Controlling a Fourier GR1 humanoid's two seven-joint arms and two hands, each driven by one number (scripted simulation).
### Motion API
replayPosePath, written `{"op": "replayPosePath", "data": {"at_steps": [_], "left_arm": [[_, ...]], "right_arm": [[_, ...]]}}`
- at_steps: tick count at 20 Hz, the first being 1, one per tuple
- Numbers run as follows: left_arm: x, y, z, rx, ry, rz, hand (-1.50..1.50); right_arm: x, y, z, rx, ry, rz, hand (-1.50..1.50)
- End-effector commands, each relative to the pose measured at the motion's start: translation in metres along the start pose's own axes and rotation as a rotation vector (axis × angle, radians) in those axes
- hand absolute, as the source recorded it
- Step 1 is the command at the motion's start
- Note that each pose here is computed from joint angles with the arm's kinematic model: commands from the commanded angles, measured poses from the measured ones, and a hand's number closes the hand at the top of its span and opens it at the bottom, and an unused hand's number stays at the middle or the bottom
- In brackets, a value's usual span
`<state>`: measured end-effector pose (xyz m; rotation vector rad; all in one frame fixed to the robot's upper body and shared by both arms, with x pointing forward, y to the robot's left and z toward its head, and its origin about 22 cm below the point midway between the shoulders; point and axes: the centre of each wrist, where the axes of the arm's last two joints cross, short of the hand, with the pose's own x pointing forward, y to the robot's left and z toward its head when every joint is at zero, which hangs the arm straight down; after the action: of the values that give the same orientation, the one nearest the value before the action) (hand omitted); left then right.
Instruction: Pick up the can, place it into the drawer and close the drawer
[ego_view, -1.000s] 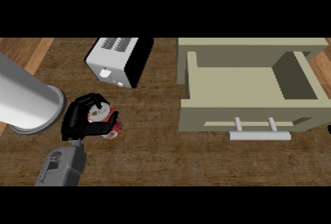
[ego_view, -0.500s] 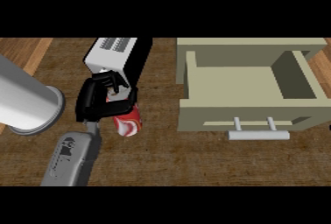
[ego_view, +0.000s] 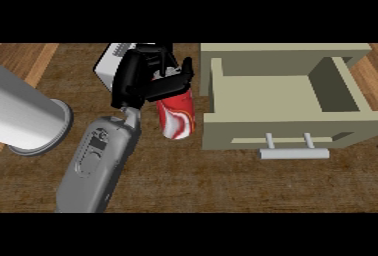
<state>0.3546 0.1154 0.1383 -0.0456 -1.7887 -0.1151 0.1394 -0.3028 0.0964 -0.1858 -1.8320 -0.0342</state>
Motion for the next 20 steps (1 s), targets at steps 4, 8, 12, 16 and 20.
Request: {"op": "replayPosePath", "data": {"at_steps": [4, 8, 12, 16, 20], "left_arm": [[0.051, -0.038, -0.027, -0.047, -0.029, -0.013, 1.5], [0.063, -0.059, -0.058, -0.032, -0.033, -0.045, 1.5], [0.086, -0.081, -0.062, -0.033, -0.03, -0.038, 1.5], [0.095, -0.113, -0.065, -0.012, -0.018, -0.082, 1.5], [0.09, -0.107, -0.087, -0.022, 0.006, -0.08, 1.5]], "right_arm": [[-0.015, -0.006, -0.006, -0.006, 0.0, -0.006, -1.5], [0.014, -0.007, 0.0, 0.01, -0.017, -0.007, -1.5], [-0.005, -0.001, -0.004, -0.009, 0.0, -0.003, -1.5], [0.001, -0.005, 0.002, 0.015, -0.008, -0.006, -1.5], [0.005, -0.005, 0.001, 0.028, -0.005, 0.003, -1.5]]}}
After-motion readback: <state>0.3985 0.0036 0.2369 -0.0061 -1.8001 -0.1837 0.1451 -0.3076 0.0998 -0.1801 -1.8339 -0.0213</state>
